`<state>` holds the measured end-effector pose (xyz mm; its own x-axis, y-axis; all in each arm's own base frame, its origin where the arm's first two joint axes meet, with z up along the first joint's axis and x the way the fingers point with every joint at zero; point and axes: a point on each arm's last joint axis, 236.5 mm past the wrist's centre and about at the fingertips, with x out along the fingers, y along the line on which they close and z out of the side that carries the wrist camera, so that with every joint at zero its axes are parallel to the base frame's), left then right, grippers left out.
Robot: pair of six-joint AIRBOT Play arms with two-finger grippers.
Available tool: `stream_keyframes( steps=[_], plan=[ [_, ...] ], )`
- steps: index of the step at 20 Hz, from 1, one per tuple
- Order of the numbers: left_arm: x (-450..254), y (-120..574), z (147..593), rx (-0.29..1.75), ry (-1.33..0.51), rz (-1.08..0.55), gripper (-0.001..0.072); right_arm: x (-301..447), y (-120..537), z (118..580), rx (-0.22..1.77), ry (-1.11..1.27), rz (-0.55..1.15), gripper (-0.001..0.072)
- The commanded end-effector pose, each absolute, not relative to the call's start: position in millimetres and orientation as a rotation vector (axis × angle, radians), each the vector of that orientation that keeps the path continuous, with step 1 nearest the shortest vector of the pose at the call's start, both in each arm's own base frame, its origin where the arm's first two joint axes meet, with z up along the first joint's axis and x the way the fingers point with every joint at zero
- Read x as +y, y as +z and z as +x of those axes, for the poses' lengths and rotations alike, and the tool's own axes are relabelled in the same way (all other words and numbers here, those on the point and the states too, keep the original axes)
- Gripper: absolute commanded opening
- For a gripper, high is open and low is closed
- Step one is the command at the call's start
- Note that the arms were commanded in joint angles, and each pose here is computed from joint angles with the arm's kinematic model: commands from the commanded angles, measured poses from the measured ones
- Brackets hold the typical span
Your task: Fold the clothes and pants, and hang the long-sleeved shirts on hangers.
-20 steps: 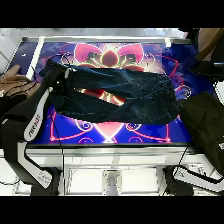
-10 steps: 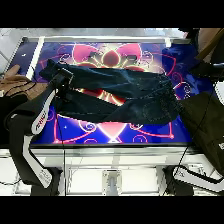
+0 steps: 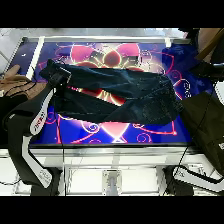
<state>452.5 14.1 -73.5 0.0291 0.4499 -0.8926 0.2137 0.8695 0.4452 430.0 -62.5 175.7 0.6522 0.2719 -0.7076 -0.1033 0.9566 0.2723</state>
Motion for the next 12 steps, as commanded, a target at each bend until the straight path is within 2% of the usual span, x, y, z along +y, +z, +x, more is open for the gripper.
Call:
stream_keyframes(
  steps=[1,3,7,9,12],
  plan=[
    [-16,-72,461,1.499,0.113,0.467,0.0529,-63,176,430,0.834,0.213,0.218,0.0451],
    [-19,-82,461,1.51,0.097,0.44,0.0528,-63,176,430,0.834,0.213,0.217,0.0452],
    [9,-89,472,1.485,0.186,0.478,0.0527,-62,175,429,0.838,0.216,0.217,0.0452],
    [10,-89,481,1.448,0.182,0.466,0.0483,-62,176,429,0.838,0.216,0.217,0.0451],
    [9,-89,493,1.394,0.19,0.431,0.0481,-62,175,429,0.839,0.216,0.217,0.0452]
  ],
)
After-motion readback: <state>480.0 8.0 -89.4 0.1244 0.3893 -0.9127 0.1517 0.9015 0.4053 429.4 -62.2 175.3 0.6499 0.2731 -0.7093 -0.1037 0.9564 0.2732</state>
